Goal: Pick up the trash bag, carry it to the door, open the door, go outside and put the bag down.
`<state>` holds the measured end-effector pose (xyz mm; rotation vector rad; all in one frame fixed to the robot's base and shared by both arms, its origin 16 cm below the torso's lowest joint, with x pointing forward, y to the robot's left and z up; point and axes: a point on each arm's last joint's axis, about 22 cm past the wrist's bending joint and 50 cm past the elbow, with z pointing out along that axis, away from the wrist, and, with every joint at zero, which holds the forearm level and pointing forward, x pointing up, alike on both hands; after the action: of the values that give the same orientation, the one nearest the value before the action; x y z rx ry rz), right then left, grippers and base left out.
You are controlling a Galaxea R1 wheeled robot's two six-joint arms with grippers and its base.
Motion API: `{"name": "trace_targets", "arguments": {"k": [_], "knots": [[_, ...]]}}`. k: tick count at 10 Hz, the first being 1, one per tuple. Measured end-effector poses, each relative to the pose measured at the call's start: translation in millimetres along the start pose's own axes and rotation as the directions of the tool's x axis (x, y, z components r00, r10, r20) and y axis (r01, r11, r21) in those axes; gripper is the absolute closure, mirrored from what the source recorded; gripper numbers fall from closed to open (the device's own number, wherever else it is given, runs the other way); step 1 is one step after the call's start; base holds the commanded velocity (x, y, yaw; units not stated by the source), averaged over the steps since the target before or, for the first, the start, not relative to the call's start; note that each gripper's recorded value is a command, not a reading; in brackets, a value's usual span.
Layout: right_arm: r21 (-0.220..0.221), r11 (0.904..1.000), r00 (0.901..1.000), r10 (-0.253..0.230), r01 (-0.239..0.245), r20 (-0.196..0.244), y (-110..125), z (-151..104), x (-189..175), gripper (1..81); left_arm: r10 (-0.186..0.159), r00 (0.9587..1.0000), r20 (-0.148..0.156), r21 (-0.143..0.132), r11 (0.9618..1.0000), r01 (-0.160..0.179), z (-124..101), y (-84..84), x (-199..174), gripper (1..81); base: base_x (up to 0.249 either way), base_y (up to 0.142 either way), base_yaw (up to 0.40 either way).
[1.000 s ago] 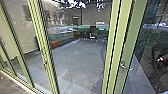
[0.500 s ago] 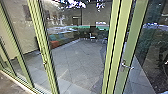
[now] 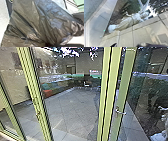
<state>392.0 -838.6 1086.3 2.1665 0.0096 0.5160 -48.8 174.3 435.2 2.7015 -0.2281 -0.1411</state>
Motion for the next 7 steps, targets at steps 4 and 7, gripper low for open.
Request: {"name": "trace_targets", "arguments": {"k": [4, 7], "knots": [[0.05, 0.9983, 0.9991, 0.027, -0.029, 0.032, -5, 11, -7, 1.0, -0.002, 1.0, 0.001, 0.0, 1.0, 0.002, 0, 0.0, -3, 81.1, 0.0, 0.0, 0.0], [0.084, 0.9936, 0.9935, 0.067, -0.075, 0.092, -8, 30, -24, 1.0, -0.02, 0.9998, -0.004, 0.001, 0.9998, 0.02, 0, -1.0, -3, 81.1, 0.0, 0.0, 0.0]]}}
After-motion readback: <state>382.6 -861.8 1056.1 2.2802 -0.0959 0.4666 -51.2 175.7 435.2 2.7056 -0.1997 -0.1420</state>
